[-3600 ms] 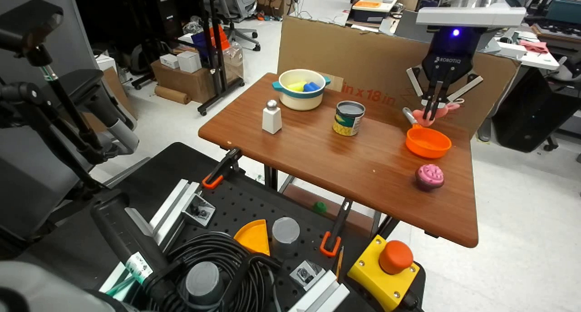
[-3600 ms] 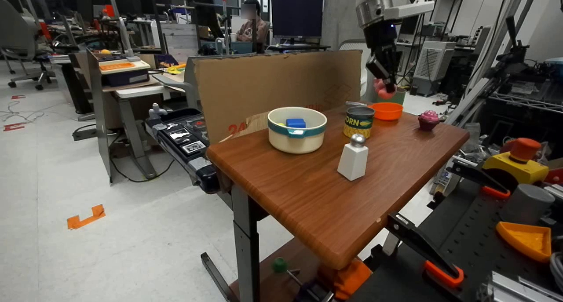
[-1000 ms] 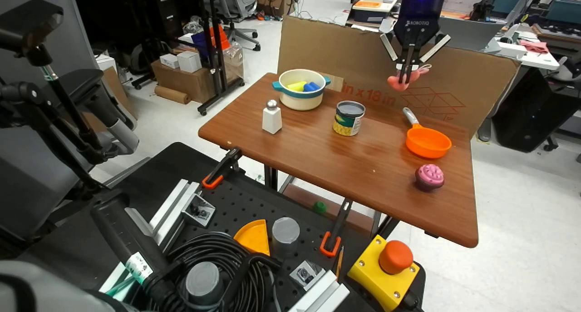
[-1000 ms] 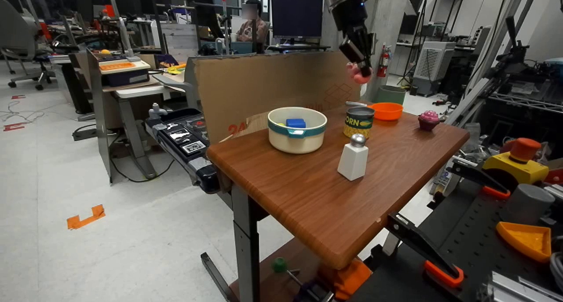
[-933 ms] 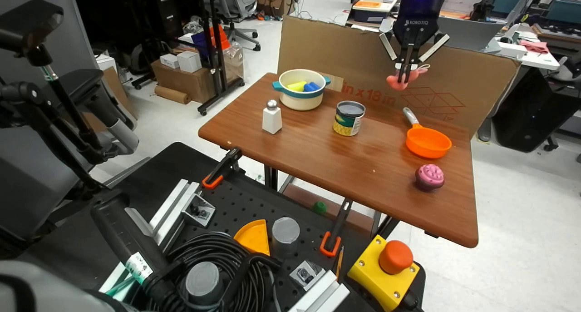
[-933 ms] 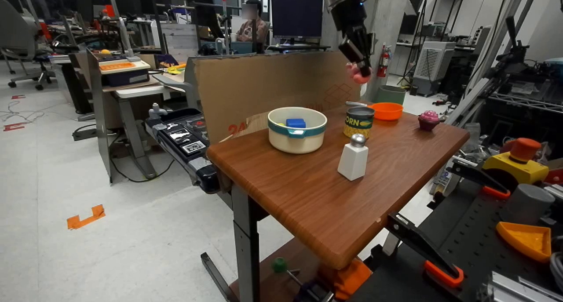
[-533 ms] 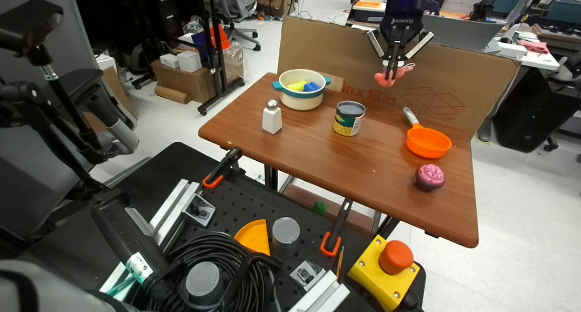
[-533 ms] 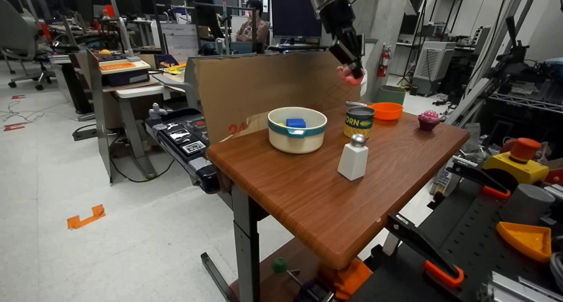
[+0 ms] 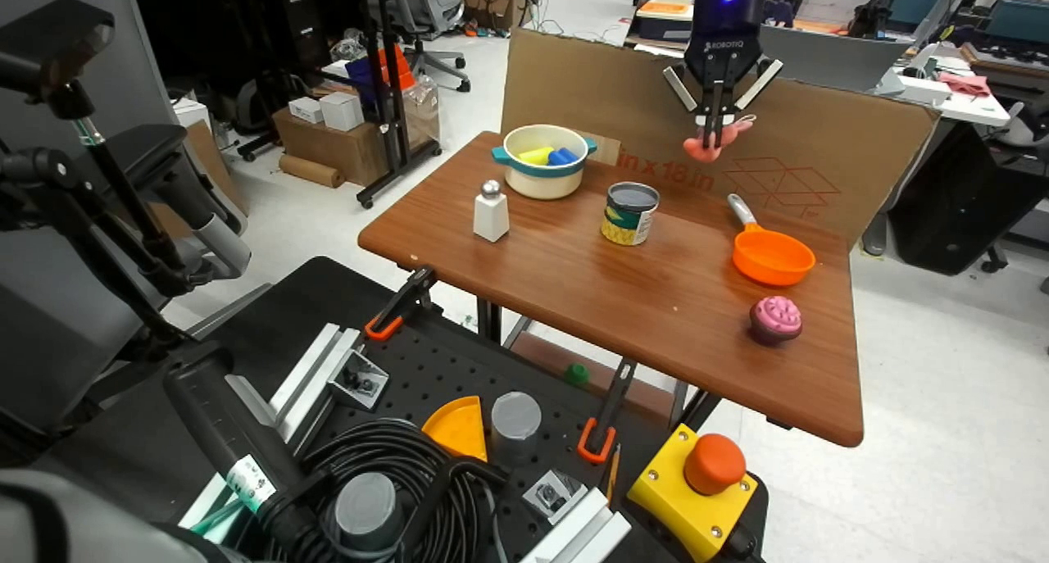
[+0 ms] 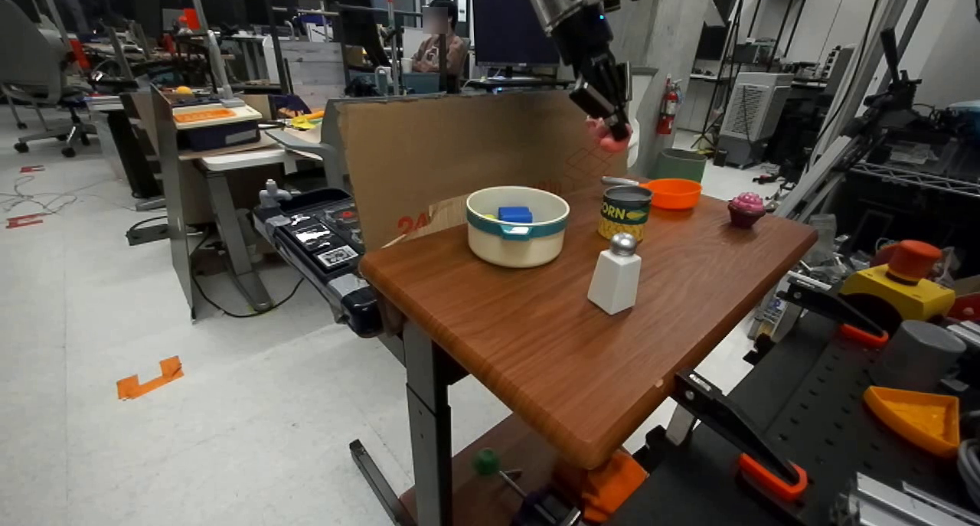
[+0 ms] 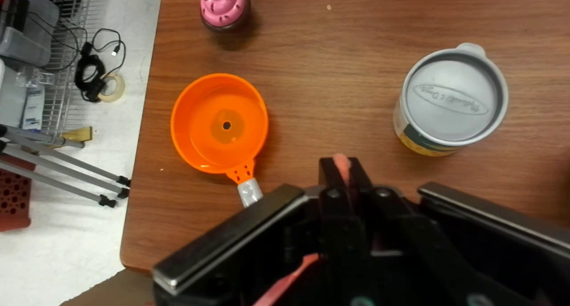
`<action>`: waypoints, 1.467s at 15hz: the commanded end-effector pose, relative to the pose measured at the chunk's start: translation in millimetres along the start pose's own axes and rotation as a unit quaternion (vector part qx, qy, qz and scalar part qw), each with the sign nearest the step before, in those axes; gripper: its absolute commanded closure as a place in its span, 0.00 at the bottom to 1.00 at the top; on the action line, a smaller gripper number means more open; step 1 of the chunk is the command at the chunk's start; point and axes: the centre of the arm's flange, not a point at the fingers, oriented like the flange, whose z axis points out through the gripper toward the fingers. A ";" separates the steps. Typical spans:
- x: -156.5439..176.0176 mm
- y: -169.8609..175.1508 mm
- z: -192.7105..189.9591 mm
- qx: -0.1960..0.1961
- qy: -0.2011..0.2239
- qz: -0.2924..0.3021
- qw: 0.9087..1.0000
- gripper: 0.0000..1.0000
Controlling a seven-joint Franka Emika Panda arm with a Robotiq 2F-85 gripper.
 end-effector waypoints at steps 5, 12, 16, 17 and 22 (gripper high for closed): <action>-33.4 -9.5 30.2 -0.050 0.029 0.050 0.997 0.98; -41.5 1.0 49.8 -0.056 0.022 0.056 0.997 0.98; -46.9 -4.1 52.9 -0.074 0.025 0.048 0.996 0.98; -47.4 -6.5 54.8 -0.079 0.026 0.045 0.996 0.98; -52.0 -15.6 61.4 -0.096 0.018 0.032 0.995 0.67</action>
